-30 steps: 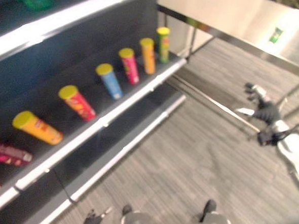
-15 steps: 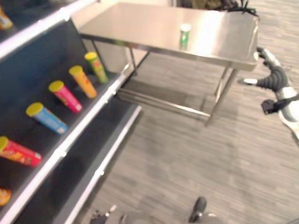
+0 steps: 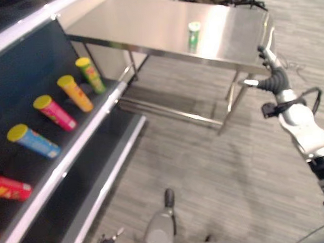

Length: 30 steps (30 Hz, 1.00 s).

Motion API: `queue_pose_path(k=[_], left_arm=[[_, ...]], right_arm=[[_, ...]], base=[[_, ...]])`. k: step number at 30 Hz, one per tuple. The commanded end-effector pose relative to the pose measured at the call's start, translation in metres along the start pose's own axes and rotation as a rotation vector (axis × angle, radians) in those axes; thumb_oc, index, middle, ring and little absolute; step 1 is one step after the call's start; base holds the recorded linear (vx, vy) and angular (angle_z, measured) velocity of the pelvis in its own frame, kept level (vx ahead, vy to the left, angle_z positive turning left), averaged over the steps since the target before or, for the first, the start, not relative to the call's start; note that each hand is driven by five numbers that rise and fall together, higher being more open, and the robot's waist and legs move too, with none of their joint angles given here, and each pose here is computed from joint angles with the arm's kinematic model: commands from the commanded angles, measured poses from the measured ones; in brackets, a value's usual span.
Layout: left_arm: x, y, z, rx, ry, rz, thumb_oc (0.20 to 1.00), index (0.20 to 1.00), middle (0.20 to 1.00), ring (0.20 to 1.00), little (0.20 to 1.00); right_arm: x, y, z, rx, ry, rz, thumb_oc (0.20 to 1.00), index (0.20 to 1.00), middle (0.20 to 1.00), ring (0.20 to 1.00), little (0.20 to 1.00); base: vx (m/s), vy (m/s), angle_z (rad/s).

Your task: Put the goods on the table back onto the shelves and tidy them up.

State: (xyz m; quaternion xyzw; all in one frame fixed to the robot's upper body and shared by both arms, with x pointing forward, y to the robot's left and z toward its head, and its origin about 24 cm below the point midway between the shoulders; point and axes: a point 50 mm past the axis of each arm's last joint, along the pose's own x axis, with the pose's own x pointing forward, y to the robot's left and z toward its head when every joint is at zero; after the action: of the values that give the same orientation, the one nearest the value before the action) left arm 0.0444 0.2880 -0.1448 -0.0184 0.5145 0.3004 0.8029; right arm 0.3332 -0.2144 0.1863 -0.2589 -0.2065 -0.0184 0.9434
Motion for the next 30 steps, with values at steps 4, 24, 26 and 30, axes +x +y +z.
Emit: queue_pose_path(k=[4,24,26,30], left_arm=[[0.005,0.011,0.031,0.108,-0.087,0.027,1.0,1.0,1.0,1.0,1.0],[0.001,-0.017,0.088,0.156,-0.311,-0.075,1.0,1.0,1.0,1.0,1.0],[0.001,-0.017,0.087,0.155,-0.31,-0.075,1.0,1.0,1.0,1.0,1.0],[0.0,-0.017,0.085,0.118,-0.302,-0.092,1.0,1.0,1.0,1.0,1.0]], right_arm=[[0.007,-0.028,0.024,-0.023,-0.13,-0.152,1.0,1.0,1.0,1.0,1.0],[-0.04,-0.108,0.024,-0.198,-0.108,-0.321,1.0,1.0,1.0,1.0,1.0],[-0.04,-0.108,0.024,-0.198,-0.108,-0.32,1.0,1.0,1.0,1.0,1.0],[-0.034,-0.106,0.025,-0.149,-0.106,-0.297,1.0,1.0,1.0,1.0,1.0]], base=[[0.29,0.109,-0.08],[0.47,-0.195,0.98],[0.1,-0.112,0.1],[0.15,-0.303,-0.07]])
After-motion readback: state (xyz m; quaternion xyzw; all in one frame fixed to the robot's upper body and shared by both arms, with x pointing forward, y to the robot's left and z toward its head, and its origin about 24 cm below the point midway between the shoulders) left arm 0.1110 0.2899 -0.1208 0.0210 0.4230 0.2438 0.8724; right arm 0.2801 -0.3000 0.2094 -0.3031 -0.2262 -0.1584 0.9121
